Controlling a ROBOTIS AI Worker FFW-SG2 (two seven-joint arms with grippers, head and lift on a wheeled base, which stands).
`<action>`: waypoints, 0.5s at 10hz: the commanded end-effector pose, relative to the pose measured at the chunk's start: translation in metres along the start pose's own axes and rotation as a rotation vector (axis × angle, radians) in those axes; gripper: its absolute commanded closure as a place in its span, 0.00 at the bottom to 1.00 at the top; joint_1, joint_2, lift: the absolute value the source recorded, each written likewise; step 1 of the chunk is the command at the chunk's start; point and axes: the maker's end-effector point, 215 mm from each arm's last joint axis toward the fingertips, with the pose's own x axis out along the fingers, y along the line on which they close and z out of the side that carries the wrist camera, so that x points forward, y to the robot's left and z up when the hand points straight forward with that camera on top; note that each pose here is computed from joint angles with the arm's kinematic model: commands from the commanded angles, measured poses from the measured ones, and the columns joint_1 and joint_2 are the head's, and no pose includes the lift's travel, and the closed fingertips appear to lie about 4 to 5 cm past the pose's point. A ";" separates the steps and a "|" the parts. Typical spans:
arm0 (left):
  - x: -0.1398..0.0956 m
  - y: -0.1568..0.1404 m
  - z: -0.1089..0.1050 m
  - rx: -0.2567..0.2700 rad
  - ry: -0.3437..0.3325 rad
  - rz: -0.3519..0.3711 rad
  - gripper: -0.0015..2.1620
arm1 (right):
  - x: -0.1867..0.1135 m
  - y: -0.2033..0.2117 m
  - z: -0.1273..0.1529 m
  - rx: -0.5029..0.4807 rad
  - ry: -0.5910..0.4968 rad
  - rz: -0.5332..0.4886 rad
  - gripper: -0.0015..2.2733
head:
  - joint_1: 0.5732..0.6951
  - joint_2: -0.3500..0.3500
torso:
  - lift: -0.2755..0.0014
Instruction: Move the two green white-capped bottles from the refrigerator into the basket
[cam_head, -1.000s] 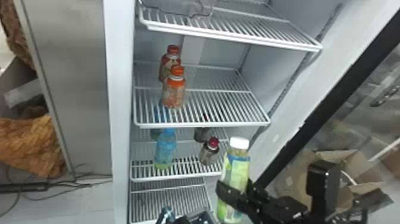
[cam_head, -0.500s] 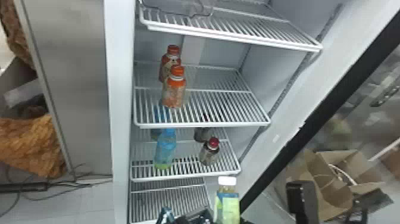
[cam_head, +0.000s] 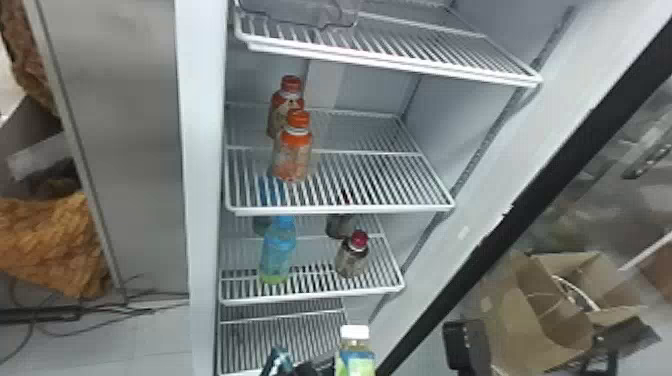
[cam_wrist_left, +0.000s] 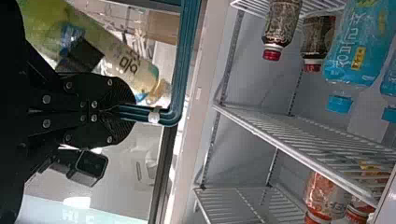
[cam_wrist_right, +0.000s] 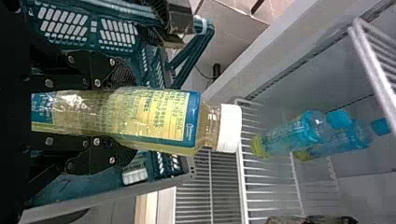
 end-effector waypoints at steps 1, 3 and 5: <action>0.000 0.000 0.000 0.000 0.000 0.000 0.56 | 0.013 0.002 -0.009 0.025 0.015 0.029 0.39 | 1.00 0.00 | 0.98; 0.001 0.000 0.000 0.003 0.003 0.000 0.56 | 0.019 0.002 -0.011 0.037 0.014 0.044 0.36 | 1.00 0.00 | 0.98; 0.000 0.000 -0.001 0.002 0.005 0.002 0.56 | 0.018 -0.001 -0.009 0.040 0.005 0.043 0.24 | 1.00 0.00 | 0.98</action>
